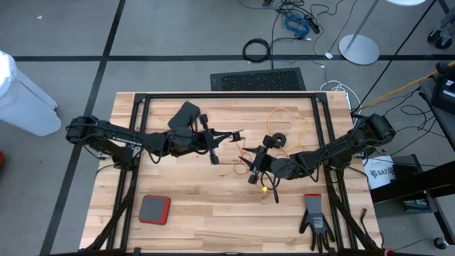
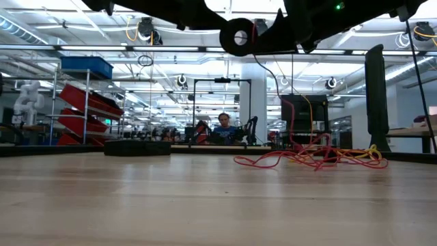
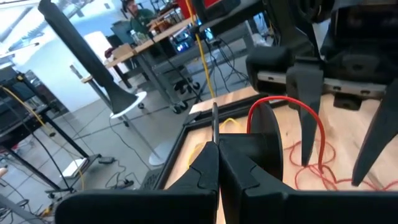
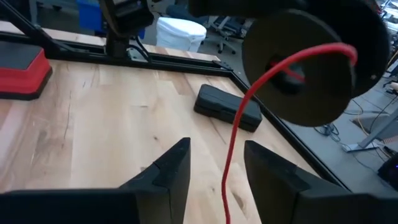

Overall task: Coil cords
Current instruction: Coil the red wire onto the black spool

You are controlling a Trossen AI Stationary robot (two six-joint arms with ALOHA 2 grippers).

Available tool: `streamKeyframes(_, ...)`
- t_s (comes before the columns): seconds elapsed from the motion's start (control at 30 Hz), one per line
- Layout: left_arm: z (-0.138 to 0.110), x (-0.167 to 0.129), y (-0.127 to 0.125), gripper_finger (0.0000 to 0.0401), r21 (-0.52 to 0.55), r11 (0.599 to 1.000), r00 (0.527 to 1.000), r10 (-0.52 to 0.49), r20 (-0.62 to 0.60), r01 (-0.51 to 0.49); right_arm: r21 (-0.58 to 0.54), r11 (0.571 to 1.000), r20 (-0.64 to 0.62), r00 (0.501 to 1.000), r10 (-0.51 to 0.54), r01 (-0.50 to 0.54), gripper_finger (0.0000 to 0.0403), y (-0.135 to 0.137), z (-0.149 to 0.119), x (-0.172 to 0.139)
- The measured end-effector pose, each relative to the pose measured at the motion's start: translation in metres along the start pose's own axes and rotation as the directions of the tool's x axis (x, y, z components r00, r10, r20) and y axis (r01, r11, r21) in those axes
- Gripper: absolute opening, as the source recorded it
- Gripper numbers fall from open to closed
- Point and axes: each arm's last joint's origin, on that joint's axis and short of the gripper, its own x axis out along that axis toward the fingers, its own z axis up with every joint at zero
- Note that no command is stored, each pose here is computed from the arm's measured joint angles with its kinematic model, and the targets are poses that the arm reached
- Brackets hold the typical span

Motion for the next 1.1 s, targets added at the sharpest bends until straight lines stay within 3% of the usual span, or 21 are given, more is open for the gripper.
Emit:
streamKeyframes(0.43,-0.001,0.000,0.001,0.0000,0.035,0.999,1.000,0.004,-0.004,-0.004,-0.035,0.999,-0.061,0.998,0.004,-0.007,0.0065,0.001,-0.008,-0.001)
streamKeyframes(1.1,-0.001,0.000,0.001,0.0000,0.038,0.999,1.000,0.005,-0.008,-0.005,-0.021,1.000,-0.120,0.993,0.011,-0.014,0.0058,0.005,-0.015,-0.006)
